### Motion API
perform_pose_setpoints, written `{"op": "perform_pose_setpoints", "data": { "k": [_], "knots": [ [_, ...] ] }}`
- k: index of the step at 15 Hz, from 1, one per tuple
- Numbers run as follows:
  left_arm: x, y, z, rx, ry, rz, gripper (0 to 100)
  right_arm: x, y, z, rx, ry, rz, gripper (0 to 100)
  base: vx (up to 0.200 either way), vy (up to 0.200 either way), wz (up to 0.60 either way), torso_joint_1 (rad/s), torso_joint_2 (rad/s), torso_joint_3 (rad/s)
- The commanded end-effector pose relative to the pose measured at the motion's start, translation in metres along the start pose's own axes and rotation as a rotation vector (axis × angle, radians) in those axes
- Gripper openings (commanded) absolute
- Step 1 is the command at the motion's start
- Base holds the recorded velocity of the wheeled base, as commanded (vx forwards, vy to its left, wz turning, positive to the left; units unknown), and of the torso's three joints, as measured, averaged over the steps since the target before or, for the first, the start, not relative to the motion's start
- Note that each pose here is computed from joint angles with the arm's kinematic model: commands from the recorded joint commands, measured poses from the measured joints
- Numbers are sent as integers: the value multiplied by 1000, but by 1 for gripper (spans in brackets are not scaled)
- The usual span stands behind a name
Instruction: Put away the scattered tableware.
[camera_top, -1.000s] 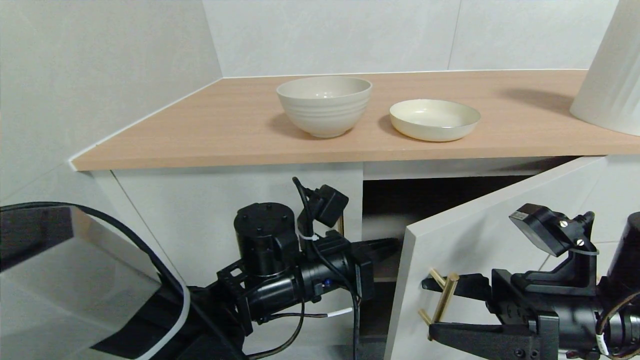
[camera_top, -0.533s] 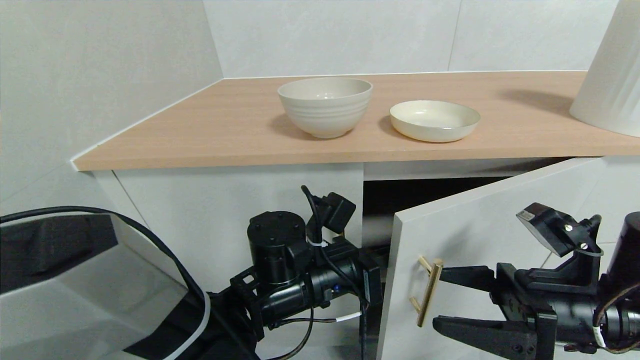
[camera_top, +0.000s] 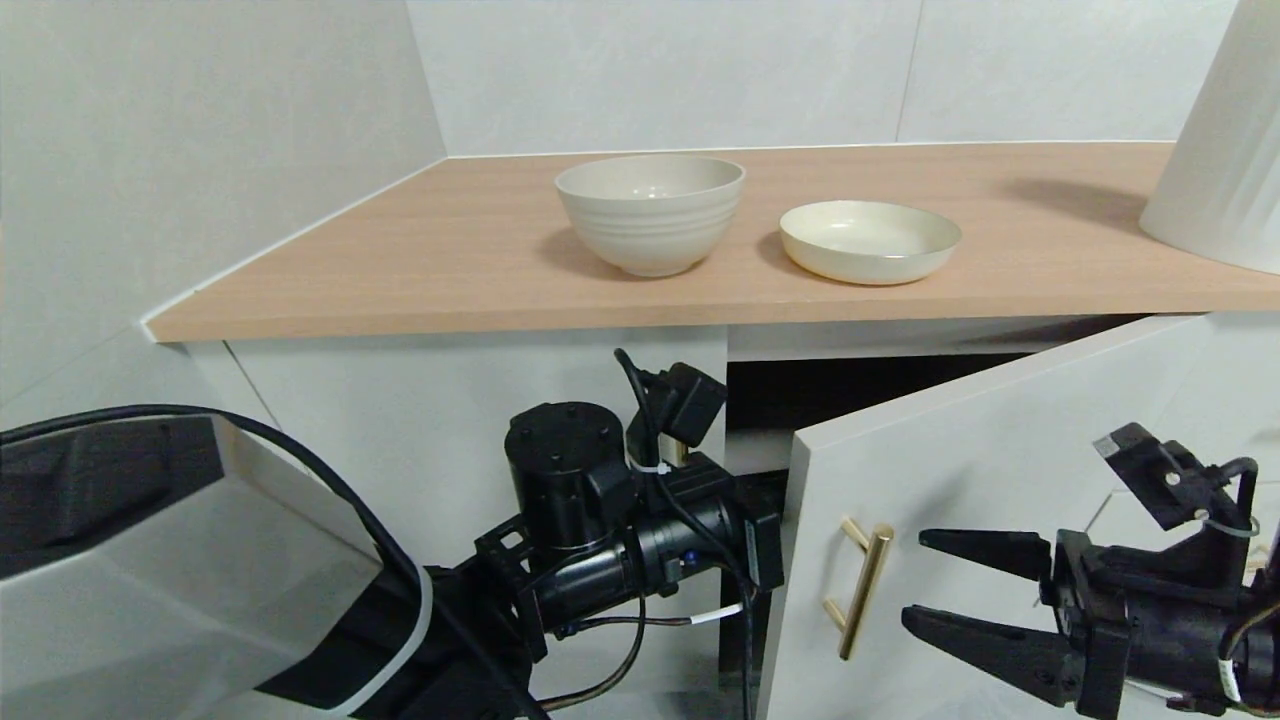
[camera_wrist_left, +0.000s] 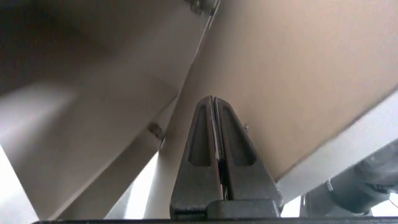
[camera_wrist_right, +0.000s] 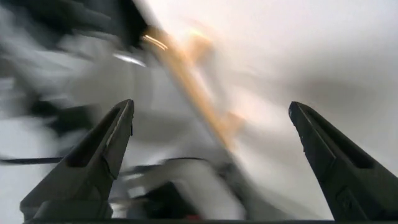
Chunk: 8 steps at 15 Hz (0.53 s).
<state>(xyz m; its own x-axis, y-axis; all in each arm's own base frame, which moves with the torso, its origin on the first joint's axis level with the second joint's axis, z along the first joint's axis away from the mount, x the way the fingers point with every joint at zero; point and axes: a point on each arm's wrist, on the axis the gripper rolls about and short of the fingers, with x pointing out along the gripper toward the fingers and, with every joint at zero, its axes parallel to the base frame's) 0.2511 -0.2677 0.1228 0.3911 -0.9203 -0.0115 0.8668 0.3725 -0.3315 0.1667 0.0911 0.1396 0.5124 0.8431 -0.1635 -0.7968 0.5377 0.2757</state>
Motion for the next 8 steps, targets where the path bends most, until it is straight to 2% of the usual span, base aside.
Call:
{"op": "perform_pose_setpoints", "data": {
  "k": [1,3,6,7,8],
  "knots": [
    [4,-1,7,2,-8,-3,0,-20,15,-12,-48,-12,-103,100,0,0,0,0,0,0],
    [5,-2,8,-6,18,1,0,-42,32,-9,-45,4,-207,100,0,0,0,0,0,0],
    [3,-6,9,-10,31,-1,0,-68,56,14,-48,66,-362,100,0,0,0,0,0,0],
    [2,-10,10,-9,34,-9,0,-79,66,20,-46,109,-376,100,0,0,0,0,0,0],
    [2,-13,8,-13,47,-13,0,-83,68,19,-35,110,-375,100,0,0,0,0,0,0]
  ]
}}
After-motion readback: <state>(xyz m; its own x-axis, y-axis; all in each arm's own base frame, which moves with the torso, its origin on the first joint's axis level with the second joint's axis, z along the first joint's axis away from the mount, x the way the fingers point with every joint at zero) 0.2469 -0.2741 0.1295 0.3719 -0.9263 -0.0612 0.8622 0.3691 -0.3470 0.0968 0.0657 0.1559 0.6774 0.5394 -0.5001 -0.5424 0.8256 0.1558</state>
